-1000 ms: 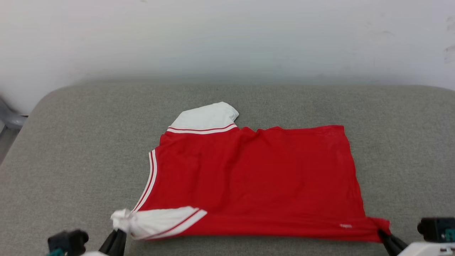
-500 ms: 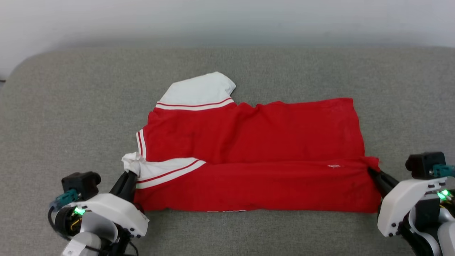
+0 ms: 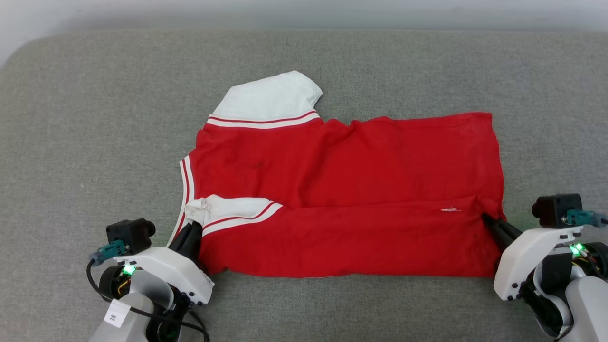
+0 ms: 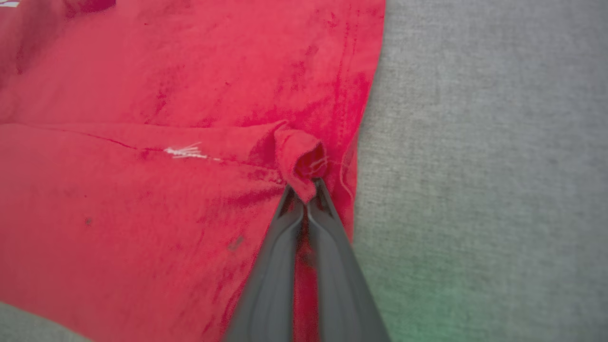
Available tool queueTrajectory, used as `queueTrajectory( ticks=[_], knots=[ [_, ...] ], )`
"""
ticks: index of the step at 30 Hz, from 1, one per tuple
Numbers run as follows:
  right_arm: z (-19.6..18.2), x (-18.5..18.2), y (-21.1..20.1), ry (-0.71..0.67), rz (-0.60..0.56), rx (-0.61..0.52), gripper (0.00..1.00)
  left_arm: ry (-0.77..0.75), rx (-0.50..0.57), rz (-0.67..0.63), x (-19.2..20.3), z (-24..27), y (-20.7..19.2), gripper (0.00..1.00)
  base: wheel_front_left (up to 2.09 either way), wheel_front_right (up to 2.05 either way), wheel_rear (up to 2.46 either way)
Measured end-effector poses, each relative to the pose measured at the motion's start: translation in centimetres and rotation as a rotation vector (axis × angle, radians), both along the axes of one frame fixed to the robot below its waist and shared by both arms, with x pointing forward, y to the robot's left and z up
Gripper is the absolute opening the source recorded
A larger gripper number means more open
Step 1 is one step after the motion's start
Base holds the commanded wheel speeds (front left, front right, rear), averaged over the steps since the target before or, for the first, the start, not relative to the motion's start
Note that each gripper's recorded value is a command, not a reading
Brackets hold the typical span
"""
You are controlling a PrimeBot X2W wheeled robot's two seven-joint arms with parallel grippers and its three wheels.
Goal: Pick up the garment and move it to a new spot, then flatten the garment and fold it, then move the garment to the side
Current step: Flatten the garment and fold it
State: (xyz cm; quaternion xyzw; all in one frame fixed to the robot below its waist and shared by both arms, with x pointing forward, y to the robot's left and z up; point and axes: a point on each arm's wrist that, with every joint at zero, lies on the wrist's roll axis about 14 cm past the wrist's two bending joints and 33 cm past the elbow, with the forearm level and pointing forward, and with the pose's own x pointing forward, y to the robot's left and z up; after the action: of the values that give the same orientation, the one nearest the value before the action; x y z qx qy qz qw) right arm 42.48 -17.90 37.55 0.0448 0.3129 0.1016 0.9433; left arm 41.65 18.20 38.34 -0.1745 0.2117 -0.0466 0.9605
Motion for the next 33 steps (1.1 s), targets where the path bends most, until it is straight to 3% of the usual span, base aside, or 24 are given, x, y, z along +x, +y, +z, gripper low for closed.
queueTrajectory(
  ticks=[1,8,12,17,23,33],
  knots=[
    [0.3,0.1,0.0,-0.021,-0.004,0.005,1.0,-0.007,-0.001,0.004,0.0,0.1,0.0,1.0,0.0,0.0,0.0],
    [4.2,0.5,-0.6,-0.24,-0.069,0.044,1.0,-0.095,0.033,0.057,0.1,2.6,1.9,1.0,0.0,0.0,0.0],
    [8.8,-1.7,-0.9,-0.404,-0.105,0.039,1.0,-0.094,0.108,0.042,-1.0,6.5,4.2,1.0,0.0,0.0,0.0],
    [10.4,-3.1,-1.4,-0.434,-0.129,0.033,1.0,0.021,0.107,-0.039,-1.8,7.4,4.2,1.0,0.0,0.0,0.0],
    [11.0,-4.3,-1.6,-0.437,-0.145,0.028,1.0,0.271,0.078,-0.123,-3.8,5.9,3.6,1.0,0.0,0.0,0.0],
    [9.9,-3.9,-1.9,-0.398,-0.163,0.029,1.0,0.539,0.052,-0.153,-5.3,1.7,2.6,1.0,0.0,0.0,0.0]
  ],
)
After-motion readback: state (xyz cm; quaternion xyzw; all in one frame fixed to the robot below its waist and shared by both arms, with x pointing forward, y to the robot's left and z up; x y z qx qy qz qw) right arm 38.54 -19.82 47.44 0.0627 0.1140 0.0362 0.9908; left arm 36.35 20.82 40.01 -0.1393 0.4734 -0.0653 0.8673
